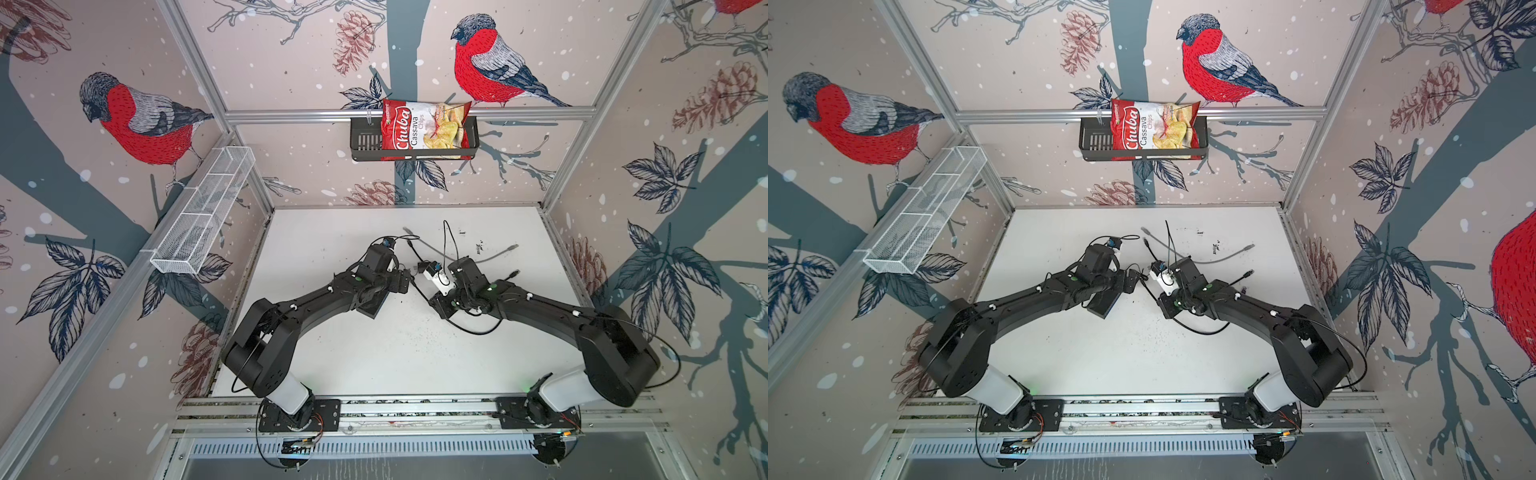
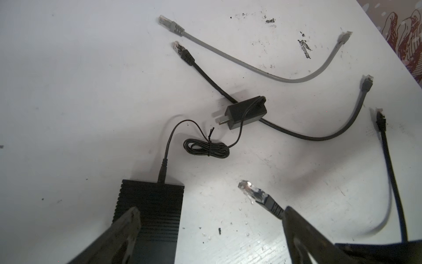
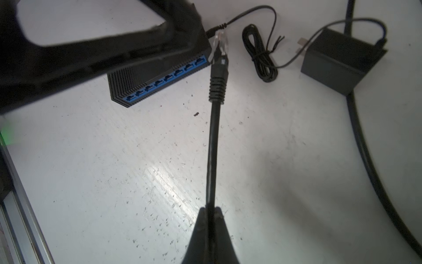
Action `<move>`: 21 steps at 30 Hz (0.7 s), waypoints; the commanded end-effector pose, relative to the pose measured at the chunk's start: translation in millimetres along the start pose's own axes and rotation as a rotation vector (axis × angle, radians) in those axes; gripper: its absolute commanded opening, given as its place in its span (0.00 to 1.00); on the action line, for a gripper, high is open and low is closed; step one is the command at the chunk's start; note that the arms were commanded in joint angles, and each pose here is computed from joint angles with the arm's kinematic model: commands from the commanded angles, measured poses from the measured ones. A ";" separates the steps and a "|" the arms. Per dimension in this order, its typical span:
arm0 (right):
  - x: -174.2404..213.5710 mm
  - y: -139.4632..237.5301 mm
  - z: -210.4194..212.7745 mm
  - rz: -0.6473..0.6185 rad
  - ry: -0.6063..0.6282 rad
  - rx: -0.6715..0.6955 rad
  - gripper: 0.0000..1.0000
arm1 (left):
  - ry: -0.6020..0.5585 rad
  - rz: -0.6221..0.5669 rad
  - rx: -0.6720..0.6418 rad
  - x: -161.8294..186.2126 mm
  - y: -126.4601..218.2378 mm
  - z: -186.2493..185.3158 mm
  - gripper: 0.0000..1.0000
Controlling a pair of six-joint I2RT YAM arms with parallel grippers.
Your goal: Insert the plug into the switch port
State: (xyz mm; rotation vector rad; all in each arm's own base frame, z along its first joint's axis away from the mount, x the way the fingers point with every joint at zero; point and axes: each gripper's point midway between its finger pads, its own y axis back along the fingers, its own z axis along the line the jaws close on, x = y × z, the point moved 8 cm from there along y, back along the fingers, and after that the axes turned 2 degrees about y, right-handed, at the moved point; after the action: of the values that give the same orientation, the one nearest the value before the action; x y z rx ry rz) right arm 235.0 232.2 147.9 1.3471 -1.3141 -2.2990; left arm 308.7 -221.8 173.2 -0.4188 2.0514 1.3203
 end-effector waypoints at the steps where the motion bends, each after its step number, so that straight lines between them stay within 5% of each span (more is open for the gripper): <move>1: -9.2 0.2 3.3 -0.057 0.053 -0.024 0.00 | 0.094 0.006 0.047 -3.6 -0.8 -0.2 0.94; 11: -13.7 2.7 5.4 -0.088 0.082 -0.031 0.00 | 0.212 -0.001 0.269 -11.6 -3.4 -10.9 0.79; 21: -16.3 6.5 6.9 -0.110 0.088 -0.036 0.00 | 0.221 0.011 0.258 -10.2 -12.8 -9.0 0.68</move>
State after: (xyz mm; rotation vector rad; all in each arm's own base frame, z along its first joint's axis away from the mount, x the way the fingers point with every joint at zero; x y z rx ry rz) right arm 236.8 238.4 159.5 1.4734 -1.2340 -2.2979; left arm 315.2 -233.1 166.8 -0.4221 2.3740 1.0878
